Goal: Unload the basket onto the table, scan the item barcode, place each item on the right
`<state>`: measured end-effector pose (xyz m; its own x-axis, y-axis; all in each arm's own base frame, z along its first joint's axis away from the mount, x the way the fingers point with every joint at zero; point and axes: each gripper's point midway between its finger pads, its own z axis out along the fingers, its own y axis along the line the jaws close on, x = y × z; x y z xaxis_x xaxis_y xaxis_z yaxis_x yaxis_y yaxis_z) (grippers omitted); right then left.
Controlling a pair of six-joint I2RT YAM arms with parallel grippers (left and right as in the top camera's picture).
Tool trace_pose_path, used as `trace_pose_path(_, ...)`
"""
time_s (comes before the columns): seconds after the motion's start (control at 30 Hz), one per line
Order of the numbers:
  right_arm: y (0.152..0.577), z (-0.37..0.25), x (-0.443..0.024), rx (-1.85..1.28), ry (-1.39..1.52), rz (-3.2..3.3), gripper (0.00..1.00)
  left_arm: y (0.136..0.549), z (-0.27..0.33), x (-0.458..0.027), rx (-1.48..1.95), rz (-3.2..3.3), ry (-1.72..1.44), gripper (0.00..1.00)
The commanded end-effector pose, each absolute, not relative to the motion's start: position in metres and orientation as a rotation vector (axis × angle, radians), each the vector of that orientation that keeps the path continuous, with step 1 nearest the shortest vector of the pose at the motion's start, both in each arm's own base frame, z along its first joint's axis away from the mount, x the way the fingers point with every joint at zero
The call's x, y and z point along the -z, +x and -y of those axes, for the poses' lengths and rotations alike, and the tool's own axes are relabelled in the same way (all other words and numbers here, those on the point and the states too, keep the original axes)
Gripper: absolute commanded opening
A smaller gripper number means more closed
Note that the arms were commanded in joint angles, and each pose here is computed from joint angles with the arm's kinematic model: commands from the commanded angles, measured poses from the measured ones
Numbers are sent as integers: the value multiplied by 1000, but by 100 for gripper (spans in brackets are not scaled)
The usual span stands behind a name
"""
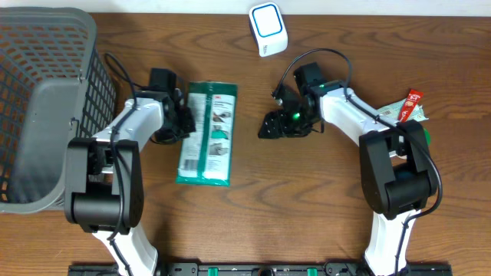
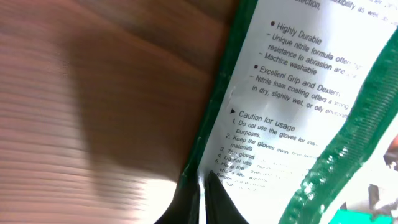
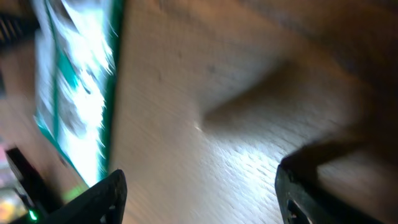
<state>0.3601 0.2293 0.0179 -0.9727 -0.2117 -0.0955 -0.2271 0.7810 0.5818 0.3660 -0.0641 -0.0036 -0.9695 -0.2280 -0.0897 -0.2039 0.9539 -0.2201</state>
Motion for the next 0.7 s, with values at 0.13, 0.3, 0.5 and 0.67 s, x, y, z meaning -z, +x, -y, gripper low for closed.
trace_pose_path(0.13, 340, -258, -2, -1023, -169, -2995, 72, 311, 113, 43, 464, -3205, -187, 14)
trace_pose_path(0.3, 312, -289, 10, -1089, -193, -2999, 72, 306, 129, 43, 457, -3209, -97, 16)
trace_pose_path(0.5, 293, -317, 15, -1120, -318, -2954, 68, 306, 138, 43, 459, -3202, -53, 16)
trace_pose_path(0.67, 298, -325, 10, -1144, -352, -2903, 54, 305, 139, 43, 458, -3203, -49, 16)
